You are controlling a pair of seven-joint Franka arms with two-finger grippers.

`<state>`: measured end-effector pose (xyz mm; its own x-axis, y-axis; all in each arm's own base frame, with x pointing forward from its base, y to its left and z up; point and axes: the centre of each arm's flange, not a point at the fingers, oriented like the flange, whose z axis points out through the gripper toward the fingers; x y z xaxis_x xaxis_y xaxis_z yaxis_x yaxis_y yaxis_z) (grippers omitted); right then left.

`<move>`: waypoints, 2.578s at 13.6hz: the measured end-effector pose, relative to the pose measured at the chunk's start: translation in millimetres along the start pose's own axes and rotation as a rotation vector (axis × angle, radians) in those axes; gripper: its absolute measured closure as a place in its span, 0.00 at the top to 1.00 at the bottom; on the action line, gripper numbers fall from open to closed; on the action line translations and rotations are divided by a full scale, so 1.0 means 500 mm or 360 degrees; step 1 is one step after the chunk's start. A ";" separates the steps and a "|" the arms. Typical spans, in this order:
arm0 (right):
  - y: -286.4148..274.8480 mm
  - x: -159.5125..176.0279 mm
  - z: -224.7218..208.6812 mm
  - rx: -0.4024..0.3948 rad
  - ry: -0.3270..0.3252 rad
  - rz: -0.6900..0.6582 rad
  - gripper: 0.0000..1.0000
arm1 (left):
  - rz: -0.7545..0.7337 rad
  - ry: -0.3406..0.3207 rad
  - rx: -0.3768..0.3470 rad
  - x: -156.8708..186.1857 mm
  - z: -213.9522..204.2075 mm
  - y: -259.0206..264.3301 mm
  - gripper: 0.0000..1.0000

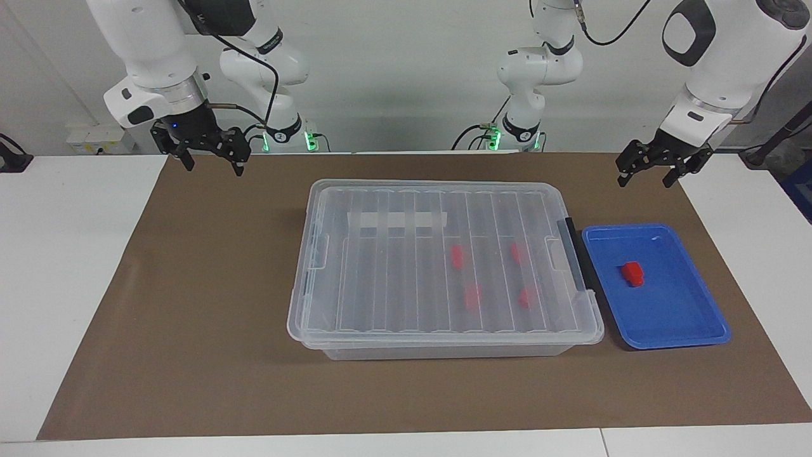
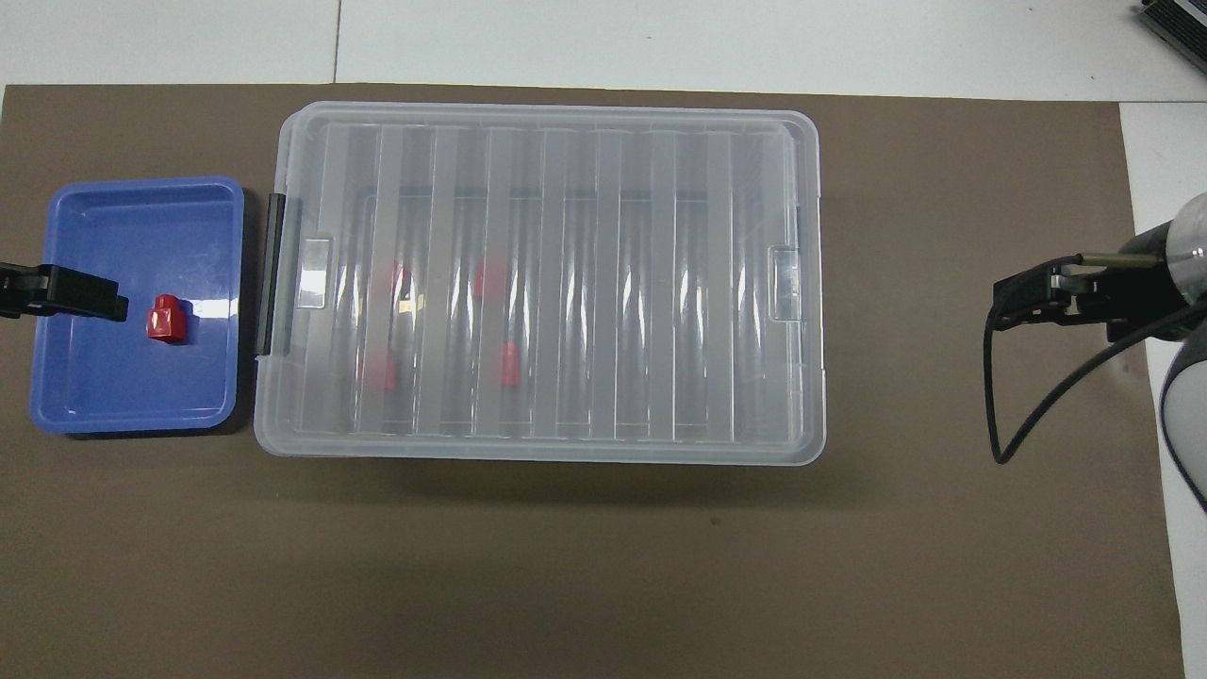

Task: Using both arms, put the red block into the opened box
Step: 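Move the right gripper to the edge of the clear lid, then slide the clear lid open with the right gripper while the left gripper reaches the block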

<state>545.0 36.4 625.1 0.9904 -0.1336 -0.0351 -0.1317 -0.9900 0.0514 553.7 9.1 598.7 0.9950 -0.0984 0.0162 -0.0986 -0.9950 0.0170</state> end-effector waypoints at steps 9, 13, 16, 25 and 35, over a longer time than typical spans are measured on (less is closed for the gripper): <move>0.000 -0.003 -0.004 0.0000 0.0006 0.0000 1.00 | 0.0000 0.0000 0.0000 0.000 0.000 0.000 1.00; -0.008 0.007 0.005 0.0012 0.0063 -0.0009 1.00 | 0.0000 0.0000 0.0000 0.000 0.000 0.000 1.00; -0.017 0.021 0.031 0.0025 0.0122 -0.0018 0.99 | 0.0000 0.0000 0.0000 0.000 0.000 0.000 1.00; -0.185 0.046 0.163 0.0095 0.0244 -0.0004 0.99 | 0.0000 -0.0003 0.0000 0.000 0.000 0.000 1.00; -0.248 0.050 0.291 0.0089 0.0167 -0.0041 0.99 | -0.0003 -0.0007 -0.0001 -0.001 0.001 -0.001 1.00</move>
<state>580.3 149.2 472.8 0.9921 -0.1052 0.0689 -0.1052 -0.9944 -0.0041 553.2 9.6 598.3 0.9952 -0.0968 0.0115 -0.0970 -0.9951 0.0176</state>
